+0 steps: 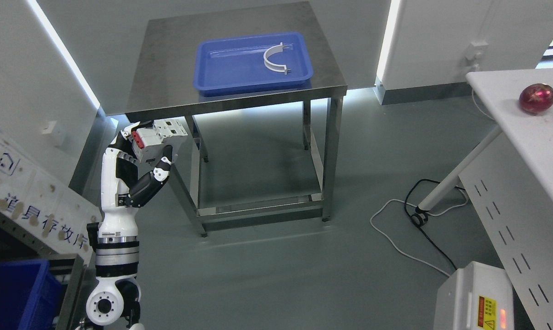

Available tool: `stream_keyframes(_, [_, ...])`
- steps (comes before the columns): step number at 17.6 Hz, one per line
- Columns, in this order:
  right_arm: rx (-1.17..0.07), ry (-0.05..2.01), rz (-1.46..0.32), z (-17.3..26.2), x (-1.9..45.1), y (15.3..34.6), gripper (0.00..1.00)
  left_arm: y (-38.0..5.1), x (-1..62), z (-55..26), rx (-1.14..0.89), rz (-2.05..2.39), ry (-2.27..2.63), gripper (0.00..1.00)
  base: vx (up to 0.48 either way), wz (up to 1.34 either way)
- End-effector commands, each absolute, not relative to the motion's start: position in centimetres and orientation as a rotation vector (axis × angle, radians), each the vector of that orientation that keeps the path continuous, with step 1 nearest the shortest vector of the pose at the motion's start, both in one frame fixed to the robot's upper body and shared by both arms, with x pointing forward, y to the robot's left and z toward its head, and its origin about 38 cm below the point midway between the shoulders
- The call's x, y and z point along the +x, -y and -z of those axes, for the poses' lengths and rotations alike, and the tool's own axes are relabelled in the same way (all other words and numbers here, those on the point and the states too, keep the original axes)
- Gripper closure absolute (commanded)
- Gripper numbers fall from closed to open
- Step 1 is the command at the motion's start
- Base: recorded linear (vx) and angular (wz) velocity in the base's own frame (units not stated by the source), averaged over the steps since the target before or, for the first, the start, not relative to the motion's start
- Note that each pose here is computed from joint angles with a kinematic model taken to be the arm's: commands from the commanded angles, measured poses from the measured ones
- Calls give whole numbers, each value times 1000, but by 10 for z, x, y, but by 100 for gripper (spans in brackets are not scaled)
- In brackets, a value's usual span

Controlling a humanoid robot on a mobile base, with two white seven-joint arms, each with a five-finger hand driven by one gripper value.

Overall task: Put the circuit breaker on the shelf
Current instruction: 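Carry the held breaker in the left hand while turning toward the bin shelf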

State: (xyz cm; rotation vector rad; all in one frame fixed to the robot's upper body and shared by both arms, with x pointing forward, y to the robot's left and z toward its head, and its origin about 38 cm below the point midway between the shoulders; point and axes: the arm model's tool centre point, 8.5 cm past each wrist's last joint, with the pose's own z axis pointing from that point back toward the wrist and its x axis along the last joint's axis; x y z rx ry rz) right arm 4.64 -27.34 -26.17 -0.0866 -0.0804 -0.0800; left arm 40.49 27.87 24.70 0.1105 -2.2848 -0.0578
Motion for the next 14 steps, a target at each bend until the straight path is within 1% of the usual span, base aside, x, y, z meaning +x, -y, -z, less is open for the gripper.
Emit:
stream_keyframes(1, [-106,101,79,261,40,285,0,-269,406,-255,85,127,2317,88,-360,382])
stream_keyframes(8, [-106,98,77,261,39,285,0,-273,408,-265,96,115,2341,88,-310,239])
stream_keyframes(12, [-106,99,79,261,40,285,0,-273,431,-317,87,90,2362,88,-292,13])
stream_keyframes(14, [-106,99,77,261,40,285,0,-274,436,-321,81,85,2330,88,-296,-43])
